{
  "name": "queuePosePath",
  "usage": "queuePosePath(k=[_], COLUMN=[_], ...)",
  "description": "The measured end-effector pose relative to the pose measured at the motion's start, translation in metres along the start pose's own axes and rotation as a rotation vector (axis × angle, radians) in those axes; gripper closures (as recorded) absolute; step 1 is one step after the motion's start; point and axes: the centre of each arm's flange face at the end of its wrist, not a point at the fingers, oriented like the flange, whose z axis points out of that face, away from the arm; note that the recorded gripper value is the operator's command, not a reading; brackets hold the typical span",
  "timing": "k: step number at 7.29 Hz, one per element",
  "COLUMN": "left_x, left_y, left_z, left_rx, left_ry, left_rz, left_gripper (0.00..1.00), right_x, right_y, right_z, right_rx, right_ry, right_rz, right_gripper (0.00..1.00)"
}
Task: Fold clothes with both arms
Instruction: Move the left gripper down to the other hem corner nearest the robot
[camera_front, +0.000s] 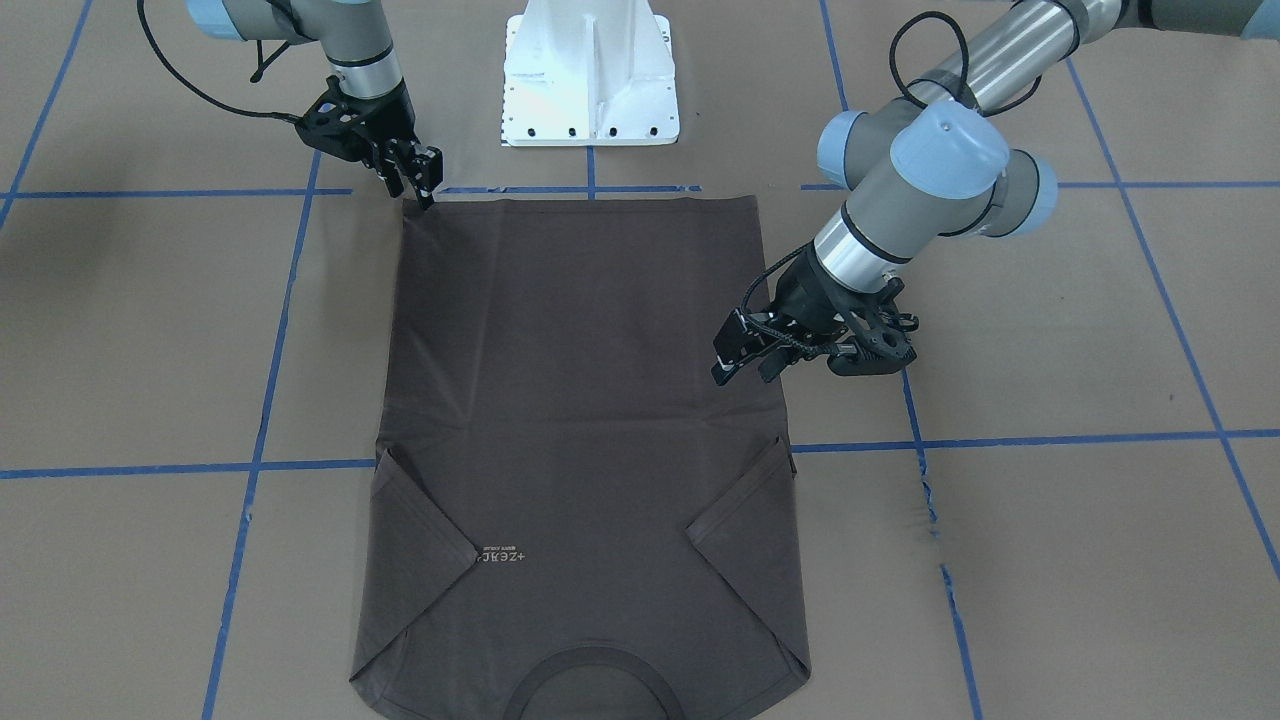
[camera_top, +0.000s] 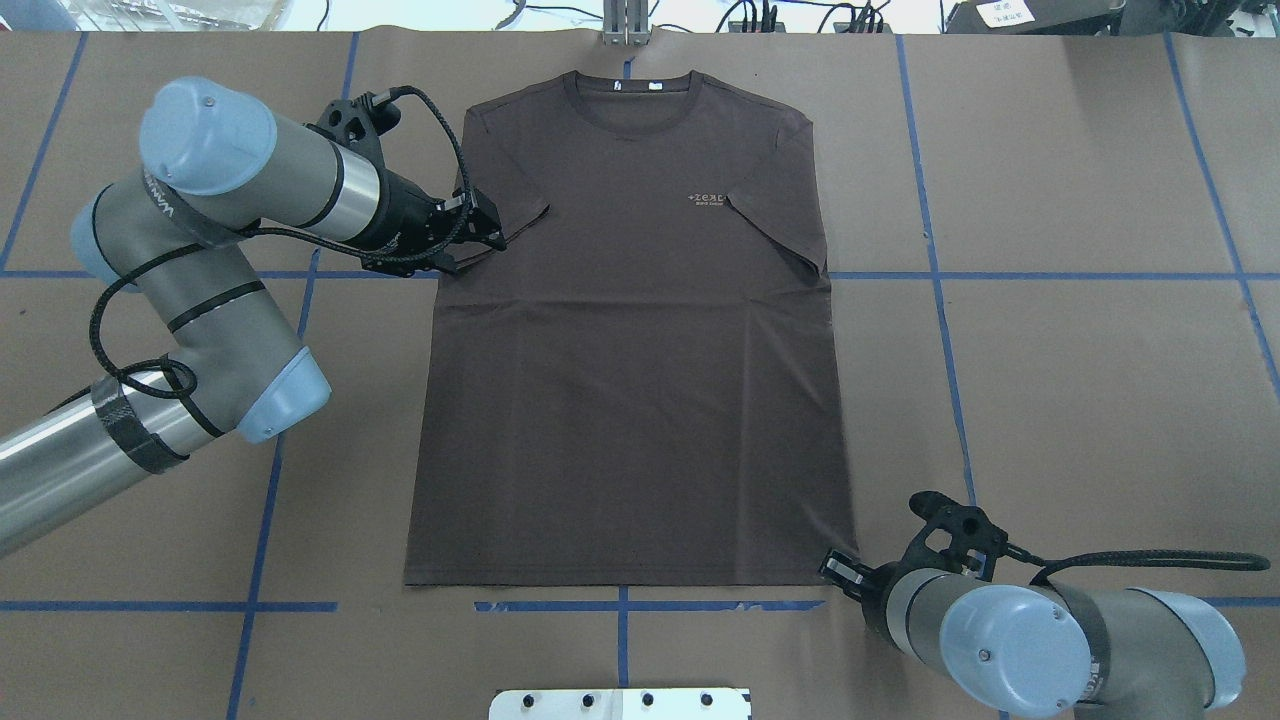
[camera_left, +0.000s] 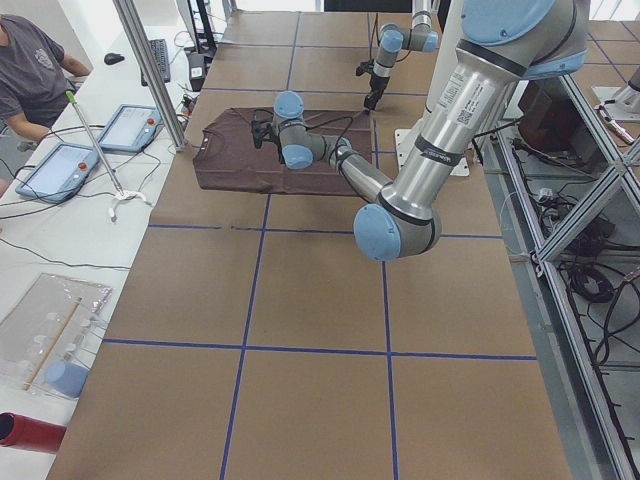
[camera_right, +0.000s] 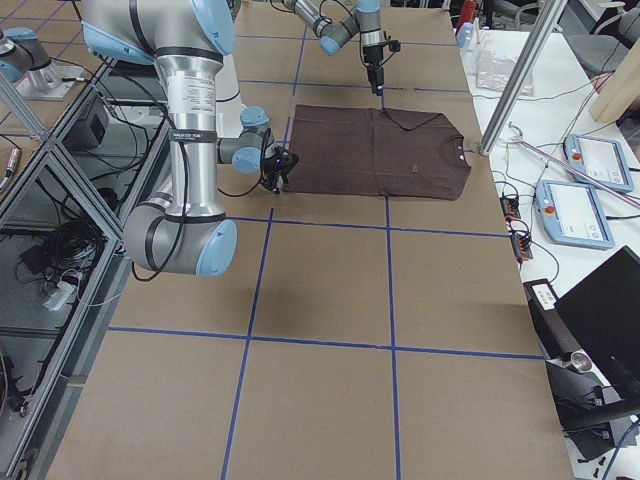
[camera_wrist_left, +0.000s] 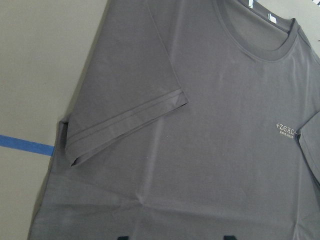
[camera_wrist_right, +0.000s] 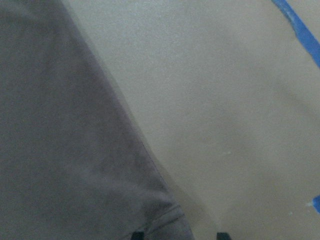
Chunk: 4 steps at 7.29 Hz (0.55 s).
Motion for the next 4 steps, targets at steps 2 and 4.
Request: queuePosePath(k=[2,4], left_x=[-0.0006,-0.0008], left_y=[-0.0003,-0.0003], left_z=[0.0005,0.0007], left_rx=[0.0,0.0], left_ry=[-0.001,-0.001], left_rz=[-0.001,-0.001], left_gripper=[0.3,0.3], right_x=[0.0006,-0.0001], right_y=[-0.0007,-0.0027], right_z=[-0.0009,-0.0023], right_rx=[0.0,0.002], right_ry=[0.0,-0.002], right_rz=[0.0,0.002], right_gripper=[1.0,1.0])
